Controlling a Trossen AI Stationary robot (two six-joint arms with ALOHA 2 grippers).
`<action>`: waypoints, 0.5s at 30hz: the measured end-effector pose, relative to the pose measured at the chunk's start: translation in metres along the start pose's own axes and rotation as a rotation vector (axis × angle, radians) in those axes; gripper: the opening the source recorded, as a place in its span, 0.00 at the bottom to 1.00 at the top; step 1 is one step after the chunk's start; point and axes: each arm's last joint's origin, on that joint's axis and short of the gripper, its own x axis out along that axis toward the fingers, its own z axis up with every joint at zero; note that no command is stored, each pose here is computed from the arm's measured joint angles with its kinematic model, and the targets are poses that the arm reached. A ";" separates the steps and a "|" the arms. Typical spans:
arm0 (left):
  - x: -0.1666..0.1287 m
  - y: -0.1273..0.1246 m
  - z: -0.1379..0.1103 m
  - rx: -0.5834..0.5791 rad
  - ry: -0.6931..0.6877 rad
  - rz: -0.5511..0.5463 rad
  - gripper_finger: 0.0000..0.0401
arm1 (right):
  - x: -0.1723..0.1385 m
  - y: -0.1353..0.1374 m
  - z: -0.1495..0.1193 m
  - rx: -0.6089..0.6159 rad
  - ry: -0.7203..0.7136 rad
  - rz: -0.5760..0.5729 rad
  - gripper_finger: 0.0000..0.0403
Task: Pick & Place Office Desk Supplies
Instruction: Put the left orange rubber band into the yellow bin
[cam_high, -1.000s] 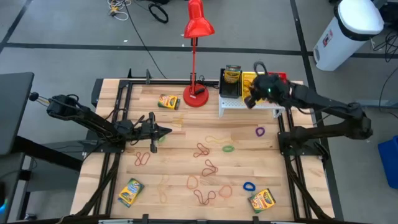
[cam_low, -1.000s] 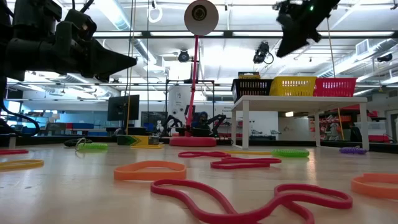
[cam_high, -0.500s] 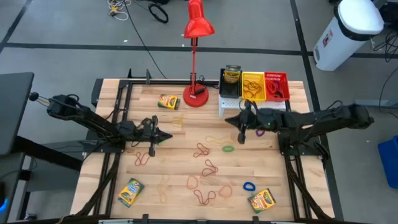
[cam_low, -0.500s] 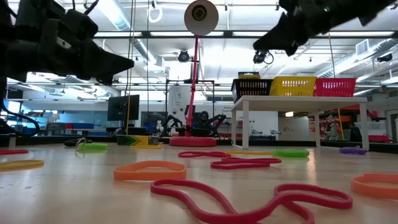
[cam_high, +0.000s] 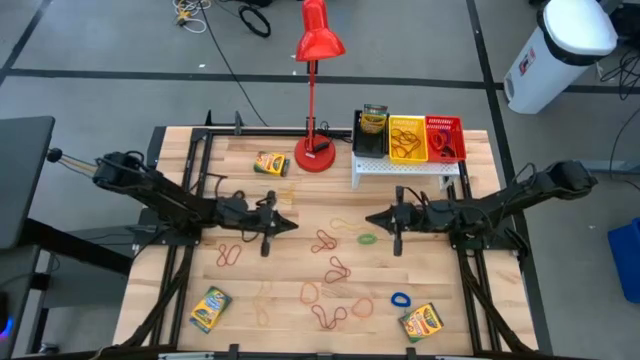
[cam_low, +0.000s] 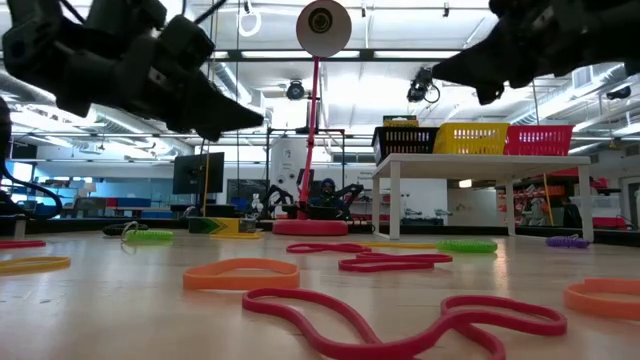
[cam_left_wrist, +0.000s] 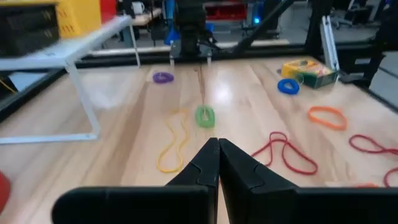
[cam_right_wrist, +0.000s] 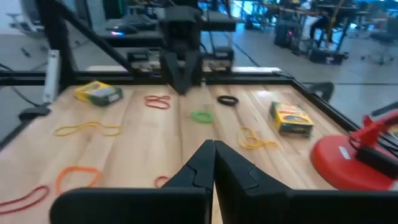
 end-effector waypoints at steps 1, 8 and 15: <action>0.003 -0.001 -0.002 0.003 0.019 -0.001 0.03 | -0.001 0.001 -0.002 -0.002 -0.006 0.008 0.02; 0.028 -0.005 -0.011 0.009 0.114 -0.004 0.03 | -0.005 0.001 -0.015 -0.010 0.003 0.038 0.03; 0.049 -0.009 -0.017 -0.008 0.222 -0.008 0.08 | -0.011 0.000 -0.023 0.018 -0.074 0.084 0.02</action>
